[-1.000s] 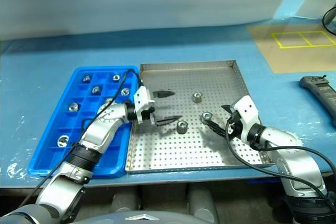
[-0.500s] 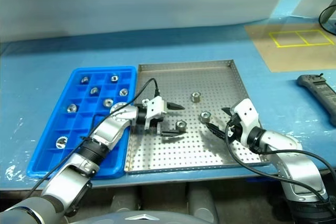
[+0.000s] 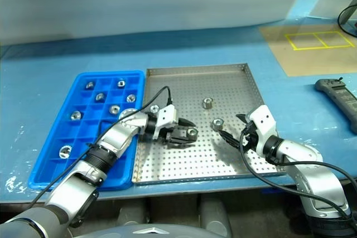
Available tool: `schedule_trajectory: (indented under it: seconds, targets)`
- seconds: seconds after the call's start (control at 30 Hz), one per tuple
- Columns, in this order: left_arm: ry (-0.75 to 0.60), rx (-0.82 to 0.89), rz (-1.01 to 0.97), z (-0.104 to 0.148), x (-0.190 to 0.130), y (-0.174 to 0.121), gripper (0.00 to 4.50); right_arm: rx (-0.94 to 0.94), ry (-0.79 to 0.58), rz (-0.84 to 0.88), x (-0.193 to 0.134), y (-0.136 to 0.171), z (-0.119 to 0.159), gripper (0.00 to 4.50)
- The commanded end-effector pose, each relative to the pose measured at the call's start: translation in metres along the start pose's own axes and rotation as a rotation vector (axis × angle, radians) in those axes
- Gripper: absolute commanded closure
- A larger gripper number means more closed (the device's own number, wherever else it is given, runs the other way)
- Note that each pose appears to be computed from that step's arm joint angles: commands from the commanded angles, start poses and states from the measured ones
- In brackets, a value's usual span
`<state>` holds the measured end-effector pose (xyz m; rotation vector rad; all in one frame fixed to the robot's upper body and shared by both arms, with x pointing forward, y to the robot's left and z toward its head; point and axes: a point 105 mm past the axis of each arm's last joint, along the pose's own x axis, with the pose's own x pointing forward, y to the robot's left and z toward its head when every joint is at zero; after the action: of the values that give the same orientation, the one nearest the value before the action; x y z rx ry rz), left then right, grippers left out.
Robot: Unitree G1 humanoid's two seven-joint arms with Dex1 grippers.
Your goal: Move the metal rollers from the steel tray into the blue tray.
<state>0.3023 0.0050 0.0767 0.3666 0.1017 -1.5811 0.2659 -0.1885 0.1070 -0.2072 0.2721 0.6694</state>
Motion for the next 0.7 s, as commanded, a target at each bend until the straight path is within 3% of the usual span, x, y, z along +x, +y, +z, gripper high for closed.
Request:
schedule_trajectory:
  seconds: [0.03,0.1,0.3,0.37,0.53,0.7]
  targets:
    - [0.002,-0.011,-0.055,0.001,0.003,-0.008,3.11,-0.042,-0.063,-0.008,-0.004,0.001,0.018,0.00]
    - [0.047,-0.013,-0.064,-0.006,0.003,-0.010,3.79,-0.044,-0.067,-0.008,-0.003,0.001,0.019,0.00]
    - [0.055,-0.006,-0.037,-0.007,0.001,-0.007,3.78,-0.044,-0.071,-0.008,-0.002,0.001,0.019,0.00]
    - [-0.004,-0.010,-0.001,0.003,0.001,-0.001,3.78,-0.044,-0.072,-0.007,-0.002,0.001,0.019,0.00]
    - [-0.084,-0.010,0.011,0.021,0.002,0.001,2.08,-0.041,-0.069,-0.003,-0.001,0.002,0.018,0.00]
    - [-0.053,-0.046,-0.016,0.015,0.004,-0.004,0.30,-0.041,-0.067,-0.001,-0.001,0.002,0.018,0.00]
